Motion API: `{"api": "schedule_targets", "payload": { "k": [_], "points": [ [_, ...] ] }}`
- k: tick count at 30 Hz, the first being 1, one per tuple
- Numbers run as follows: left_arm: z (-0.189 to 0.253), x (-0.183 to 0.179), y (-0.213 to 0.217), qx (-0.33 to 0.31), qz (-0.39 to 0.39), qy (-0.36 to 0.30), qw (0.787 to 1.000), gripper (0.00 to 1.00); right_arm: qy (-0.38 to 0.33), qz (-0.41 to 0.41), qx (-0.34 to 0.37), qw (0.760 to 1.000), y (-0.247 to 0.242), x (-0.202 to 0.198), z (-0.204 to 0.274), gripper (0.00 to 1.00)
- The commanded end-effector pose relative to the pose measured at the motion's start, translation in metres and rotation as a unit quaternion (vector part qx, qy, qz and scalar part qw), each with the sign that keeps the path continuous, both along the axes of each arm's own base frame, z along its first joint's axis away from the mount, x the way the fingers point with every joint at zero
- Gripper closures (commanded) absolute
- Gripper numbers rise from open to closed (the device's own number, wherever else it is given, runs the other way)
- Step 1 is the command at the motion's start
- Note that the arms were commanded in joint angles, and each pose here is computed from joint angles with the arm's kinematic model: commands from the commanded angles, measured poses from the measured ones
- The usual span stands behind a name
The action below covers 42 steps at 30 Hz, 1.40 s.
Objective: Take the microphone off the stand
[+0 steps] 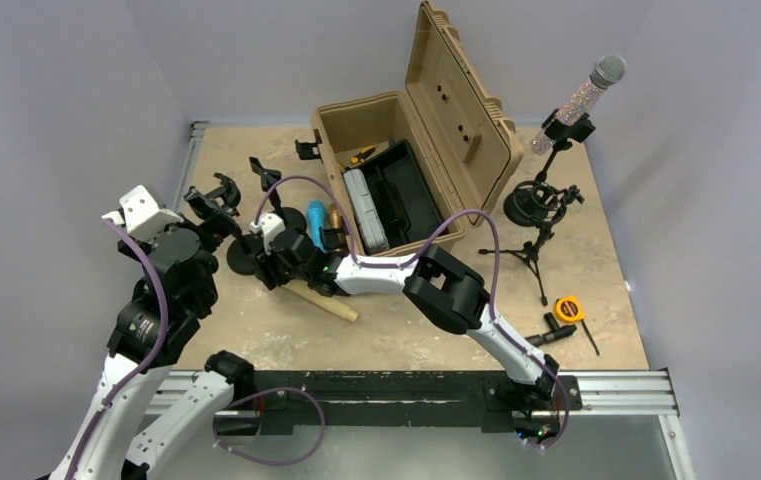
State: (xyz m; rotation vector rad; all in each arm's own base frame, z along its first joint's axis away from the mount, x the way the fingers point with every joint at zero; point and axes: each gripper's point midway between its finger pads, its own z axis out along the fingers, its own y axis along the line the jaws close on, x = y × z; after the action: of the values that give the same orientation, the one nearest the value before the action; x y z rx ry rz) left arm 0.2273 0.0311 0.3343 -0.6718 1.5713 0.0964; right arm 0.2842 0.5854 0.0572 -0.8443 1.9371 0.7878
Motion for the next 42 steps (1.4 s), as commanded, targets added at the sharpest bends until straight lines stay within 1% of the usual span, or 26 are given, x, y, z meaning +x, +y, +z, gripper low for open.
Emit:
{"api": "schedule_targets", "payload": {
  "k": [1,4,6,9,11,13,18,23,27,32,36,42],
  "points": [
    [0.003,0.004,-0.002,0.004,-0.006,-0.005,1.000,0.00,-0.037,-0.029,0.013,0.999,0.006,0.017,0.017,0.68],
    [0.003,0.004,-0.003,0.004,-0.007,-0.005,1.000,0.00,-0.042,-0.038,0.007,0.998,0.004,0.022,0.014,0.58],
    [0.003,0.005,-0.003,0.004,-0.009,-0.005,1.000,0.00,-0.044,-0.040,0.003,0.998,0.004,0.022,0.011,0.50],
    [0.002,0.006,-0.003,0.005,-0.008,-0.003,1.000,0.00,-0.046,-0.038,0.006,0.998,0.004,0.022,0.016,0.41],
    [0.002,0.006,-0.004,0.004,-0.010,-0.002,1.000,0.00,-0.048,-0.034,0.010,0.998,0.005,0.021,0.022,0.35],
    [0.002,0.006,-0.005,0.004,-0.012,-0.002,1.000,0.00,-0.051,-0.034,0.014,0.998,0.005,0.022,0.029,0.32],
    [0.001,0.006,-0.004,0.007,-0.011,0.000,1.000,0.00,-0.060,-0.027,0.032,0.997,0.007,0.020,0.059,0.30],
    [0.002,0.007,-0.005,0.009,-0.015,0.000,1.000,0.00,-0.079,-0.019,0.067,0.994,0.002,0.015,0.110,0.29],
    [0.002,0.008,-0.006,0.011,-0.018,0.001,1.000,0.00,-0.099,-0.013,0.102,0.990,-0.004,0.011,0.155,0.26],
    [0.000,0.009,-0.007,0.013,-0.021,0.005,1.000,0.00,-0.114,-0.002,0.142,0.983,-0.014,0.001,0.197,0.23],
    [0.000,0.011,-0.009,0.013,-0.024,0.005,1.000,0.00,-0.143,-0.032,0.160,0.976,-0.038,0.003,0.229,0.22],
    [-0.001,0.012,-0.012,0.013,-0.031,0.008,0.999,0.00,-0.197,-0.094,0.211,0.953,-0.099,0.000,0.288,0.20]
  ]
}}
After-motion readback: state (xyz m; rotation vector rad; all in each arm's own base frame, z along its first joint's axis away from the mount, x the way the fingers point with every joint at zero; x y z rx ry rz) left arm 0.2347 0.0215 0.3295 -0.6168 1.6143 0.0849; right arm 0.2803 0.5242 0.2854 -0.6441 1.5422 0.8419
